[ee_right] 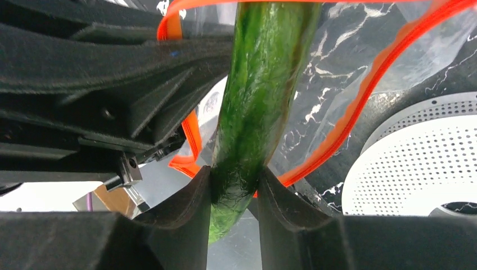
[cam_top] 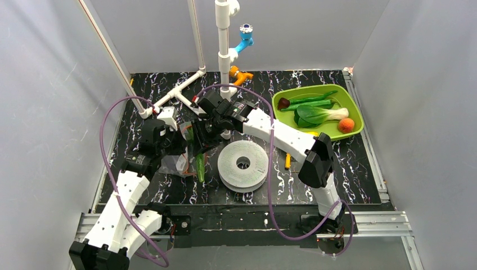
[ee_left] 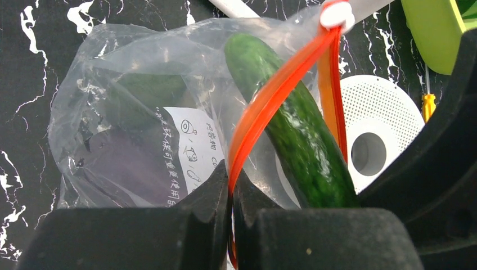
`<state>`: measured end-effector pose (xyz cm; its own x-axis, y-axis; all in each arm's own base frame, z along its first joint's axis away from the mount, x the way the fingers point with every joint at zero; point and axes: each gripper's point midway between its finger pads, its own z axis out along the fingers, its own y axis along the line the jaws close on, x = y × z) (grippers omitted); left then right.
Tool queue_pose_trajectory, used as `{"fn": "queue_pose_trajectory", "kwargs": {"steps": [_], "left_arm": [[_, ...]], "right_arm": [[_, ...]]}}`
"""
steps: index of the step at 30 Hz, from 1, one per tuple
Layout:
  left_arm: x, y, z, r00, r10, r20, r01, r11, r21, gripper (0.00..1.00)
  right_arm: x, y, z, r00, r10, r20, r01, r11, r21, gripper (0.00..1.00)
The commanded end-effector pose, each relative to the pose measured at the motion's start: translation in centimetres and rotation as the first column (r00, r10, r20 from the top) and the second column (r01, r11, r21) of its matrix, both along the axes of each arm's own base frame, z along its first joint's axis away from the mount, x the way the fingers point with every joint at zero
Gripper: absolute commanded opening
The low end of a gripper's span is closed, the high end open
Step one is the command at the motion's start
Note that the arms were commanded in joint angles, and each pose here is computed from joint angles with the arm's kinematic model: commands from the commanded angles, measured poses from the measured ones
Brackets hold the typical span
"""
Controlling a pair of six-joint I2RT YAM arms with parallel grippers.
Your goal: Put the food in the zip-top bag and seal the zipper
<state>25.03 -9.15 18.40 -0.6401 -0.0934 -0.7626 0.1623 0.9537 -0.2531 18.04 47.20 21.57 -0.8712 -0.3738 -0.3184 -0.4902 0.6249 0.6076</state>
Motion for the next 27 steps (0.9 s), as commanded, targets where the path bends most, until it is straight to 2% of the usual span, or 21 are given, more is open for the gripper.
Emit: {"fn": "queue_pose_trajectory", "kwargs": {"steps": [1, 6, 9, 13, 20, 27], "left_arm": [[-0.5, -0.2, 0.4, 0.999, -0.021, 0.03, 0.021, 1.0, -0.009, 0.0], [-0.6, -0.3, 0.5, 0.999, -0.025, 0.033, 0.026, 1.0, -0.013, 0.0], [-0.6, -0.3, 0.6, 0.999, -0.028, 0.037, 0.028, 0.999, -0.015, 0.0], [-0.7, -0.2, 0.6, 0.999, -0.021, 0.039, 0.021, 1.0, -0.011, 0.0], [-0.6, -0.1, 0.6, 0.999, -0.019, 0.04, 0.019, 1.0, -0.01, 0.0], [-0.5, 1.5, 1.1, 0.996, 0.058, 0.073, -0.06, 0.998, 0.029, 0.0]], "right_arm": [[2.7, 1.2, 1.3, 0.995, -0.086, 0.051, 0.082, 0.995, 0.06, 0.38], [3.9, 1.4, 1.1, 0.991, -0.106, 0.079, 0.101, 0.993, 0.069, 0.48], [4.3, 1.5, 0.8, 0.99, -0.098, 0.1, 0.092, 0.993, 0.067, 0.58], [4.8, 0.9, 1.2, 0.985, -0.093, 0.146, 0.086, 0.995, 0.049, 0.62], [3.1, -0.7, 0.6, 0.987, -0.029, 0.158, 0.024, 0.999, 0.035, 0.59], [1.8, -2.6, 1.3, 0.966, 0.032, 0.257, -0.056, 0.995, 0.086, 0.56]]}}
